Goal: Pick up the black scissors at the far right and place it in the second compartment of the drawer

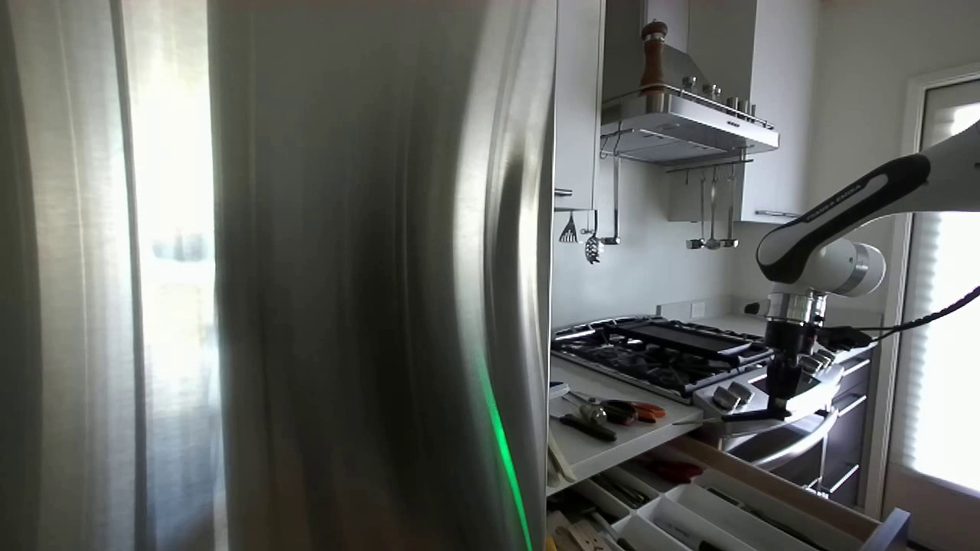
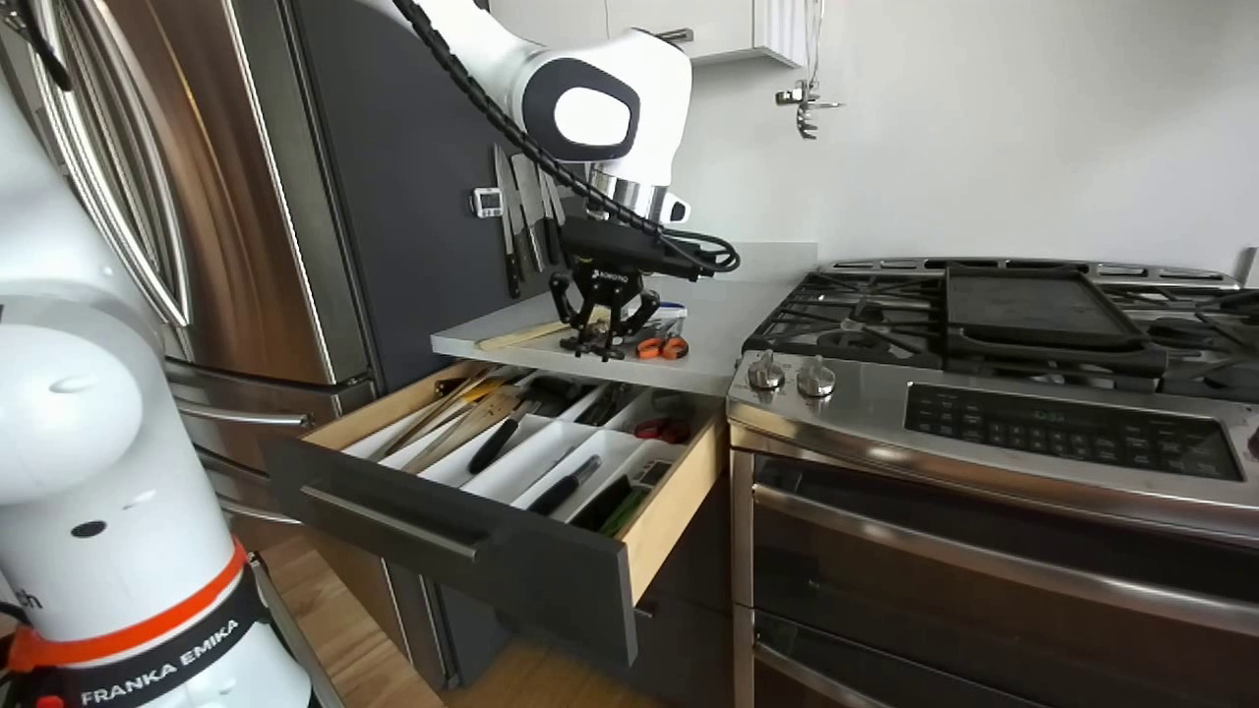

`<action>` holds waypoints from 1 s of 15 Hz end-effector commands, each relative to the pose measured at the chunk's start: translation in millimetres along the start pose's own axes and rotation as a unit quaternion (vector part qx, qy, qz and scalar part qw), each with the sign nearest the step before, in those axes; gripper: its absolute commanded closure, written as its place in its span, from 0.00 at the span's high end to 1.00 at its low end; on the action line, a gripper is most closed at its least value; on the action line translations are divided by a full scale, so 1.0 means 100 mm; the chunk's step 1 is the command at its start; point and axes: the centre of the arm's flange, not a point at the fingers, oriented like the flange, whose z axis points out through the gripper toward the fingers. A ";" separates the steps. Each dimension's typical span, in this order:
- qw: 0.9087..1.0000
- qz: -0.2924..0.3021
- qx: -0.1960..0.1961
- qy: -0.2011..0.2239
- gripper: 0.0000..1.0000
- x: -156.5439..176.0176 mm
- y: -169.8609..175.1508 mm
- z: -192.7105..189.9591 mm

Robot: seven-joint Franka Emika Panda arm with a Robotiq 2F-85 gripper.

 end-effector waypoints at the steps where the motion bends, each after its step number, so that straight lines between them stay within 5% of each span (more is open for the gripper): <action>1: 0.998 0.054 0.023 0.007 0.08 -0.13 -0.17 0.34; 5: 0.990 0.134 0.035 -0.009 0.08 -0.34 -0.44 0.78; 10: 0.964 0.264 -0.022 -0.016 0.08 -0.53 -0.47 1.19; 15: 0.941 0.331 -0.065 -0.002 0.08 -0.43 -0.43 1.31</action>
